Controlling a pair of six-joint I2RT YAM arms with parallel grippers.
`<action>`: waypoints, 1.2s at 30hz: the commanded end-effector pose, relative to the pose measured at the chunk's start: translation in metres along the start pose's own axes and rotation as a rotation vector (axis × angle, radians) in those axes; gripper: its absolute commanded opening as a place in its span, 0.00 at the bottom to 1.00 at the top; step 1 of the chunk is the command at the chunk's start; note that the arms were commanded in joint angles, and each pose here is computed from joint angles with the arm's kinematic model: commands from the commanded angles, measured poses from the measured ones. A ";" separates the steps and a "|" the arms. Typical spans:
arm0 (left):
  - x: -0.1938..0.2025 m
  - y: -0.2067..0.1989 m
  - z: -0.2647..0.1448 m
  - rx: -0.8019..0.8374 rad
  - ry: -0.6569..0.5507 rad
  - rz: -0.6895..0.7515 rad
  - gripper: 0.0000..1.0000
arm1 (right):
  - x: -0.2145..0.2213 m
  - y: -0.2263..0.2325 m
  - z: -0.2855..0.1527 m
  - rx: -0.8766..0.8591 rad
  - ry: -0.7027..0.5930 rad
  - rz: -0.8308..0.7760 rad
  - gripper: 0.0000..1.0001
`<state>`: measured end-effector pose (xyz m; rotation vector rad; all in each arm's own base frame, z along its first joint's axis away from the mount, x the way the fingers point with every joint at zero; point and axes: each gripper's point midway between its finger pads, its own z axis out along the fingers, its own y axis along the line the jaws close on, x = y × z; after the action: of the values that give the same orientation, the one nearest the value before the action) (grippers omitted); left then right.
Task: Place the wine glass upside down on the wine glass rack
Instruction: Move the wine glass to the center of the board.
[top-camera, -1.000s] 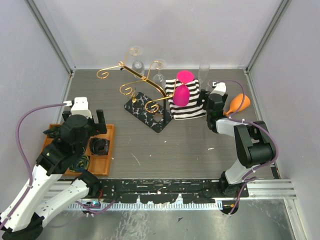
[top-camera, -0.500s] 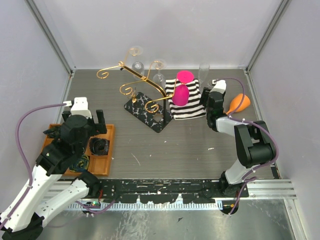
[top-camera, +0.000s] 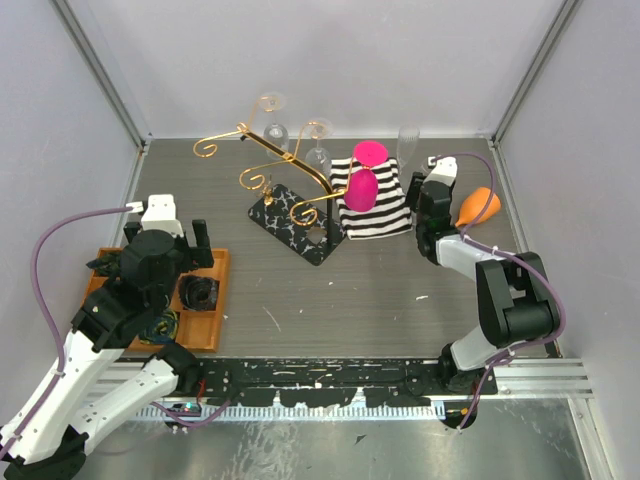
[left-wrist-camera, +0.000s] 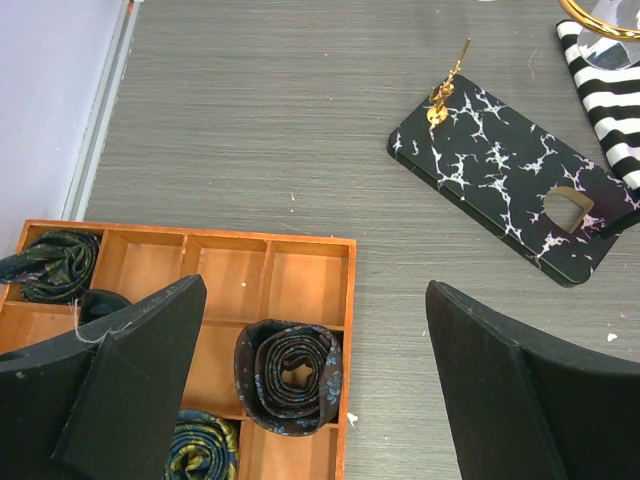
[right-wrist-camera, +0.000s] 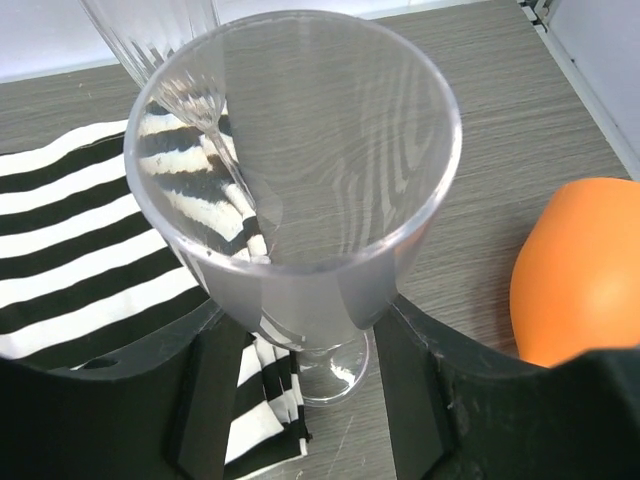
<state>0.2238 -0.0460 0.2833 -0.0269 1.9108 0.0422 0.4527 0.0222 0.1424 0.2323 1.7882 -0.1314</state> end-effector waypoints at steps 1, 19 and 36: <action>0.002 -0.001 0.001 0.004 -0.006 -0.014 0.98 | -0.044 -0.006 -0.011 0.018 -0.111 0.041 0.57; 0.004 -0.012 0.005 0.044 0.010 -0.011 0.98 | -0.029 -0.027 -0.044 0.065 -0.067 0.082 0.55; 0.002 -0.010 -0.001 0.055 -0.007 -0.029 0.98 | -0.005 -0.026 -0.088 0.008 0.002 0.135 0.55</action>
<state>0.2222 -0.0536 0.2828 -0.0070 1.9171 -0.0086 0.3672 0.0049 0.1512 0.3521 1.8168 -0.1053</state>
